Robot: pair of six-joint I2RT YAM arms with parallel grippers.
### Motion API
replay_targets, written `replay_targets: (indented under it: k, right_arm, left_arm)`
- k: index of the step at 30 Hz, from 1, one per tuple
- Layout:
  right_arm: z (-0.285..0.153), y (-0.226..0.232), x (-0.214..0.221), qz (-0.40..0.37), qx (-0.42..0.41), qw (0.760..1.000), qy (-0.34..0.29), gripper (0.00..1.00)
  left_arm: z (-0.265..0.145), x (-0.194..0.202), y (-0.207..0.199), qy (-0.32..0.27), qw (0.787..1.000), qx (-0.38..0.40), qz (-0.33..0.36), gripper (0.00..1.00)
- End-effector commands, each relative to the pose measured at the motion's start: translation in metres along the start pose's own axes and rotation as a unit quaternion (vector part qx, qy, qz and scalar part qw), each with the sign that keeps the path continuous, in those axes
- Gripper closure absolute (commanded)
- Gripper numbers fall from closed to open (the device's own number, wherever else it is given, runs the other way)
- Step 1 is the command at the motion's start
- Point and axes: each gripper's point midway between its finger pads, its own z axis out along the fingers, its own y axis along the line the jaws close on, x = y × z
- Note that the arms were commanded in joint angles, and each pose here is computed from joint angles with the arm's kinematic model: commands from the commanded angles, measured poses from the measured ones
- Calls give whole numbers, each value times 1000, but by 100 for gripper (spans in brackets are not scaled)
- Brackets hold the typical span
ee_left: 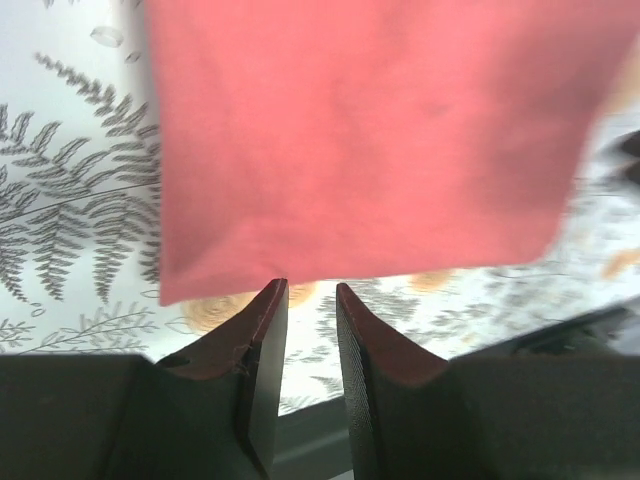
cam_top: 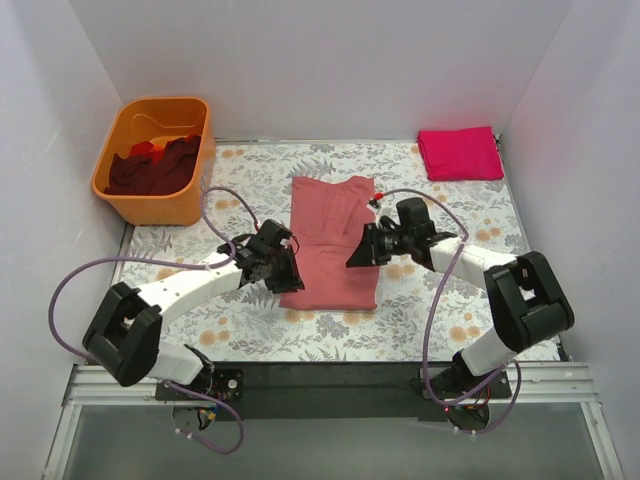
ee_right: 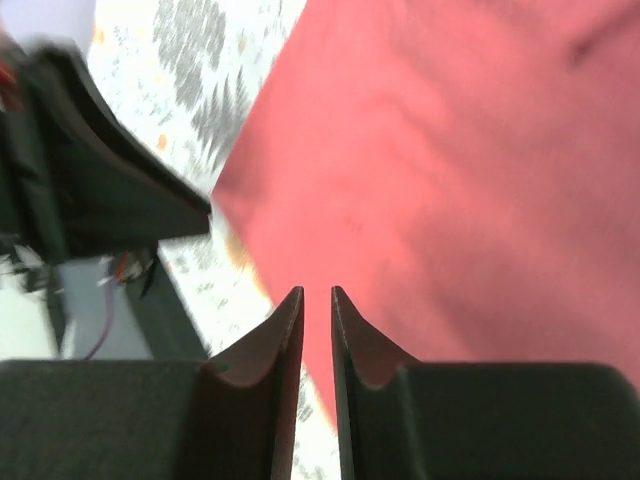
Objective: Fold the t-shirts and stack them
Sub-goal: Fold the tshirt
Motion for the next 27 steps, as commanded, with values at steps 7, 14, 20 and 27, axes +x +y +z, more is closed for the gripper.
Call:
replay_targets:
  k: [7, 14, 20, 27]
  right_arm:
    - [-38, 1, 83, 77, -61, 995, 29, 74]
    - [-40, -46, 126, 209, -26, 976, 63, 74]
    - [-49, -52, 124, 223, -17, 974, 45, 75]
    - [-63, -6, 77, 138, -69, 988, 2, 65]
  left_arm:
    - [5, 0, -3, -2, 997, 61, -38, 86]
    - [24, 27, 40, 61, 993, 20, -102, 91]
    - [7, 34, 45, 52, 991, 24, -118, 91]
    - [-21, 15, 19, 8, 991, 85, -101, 82]
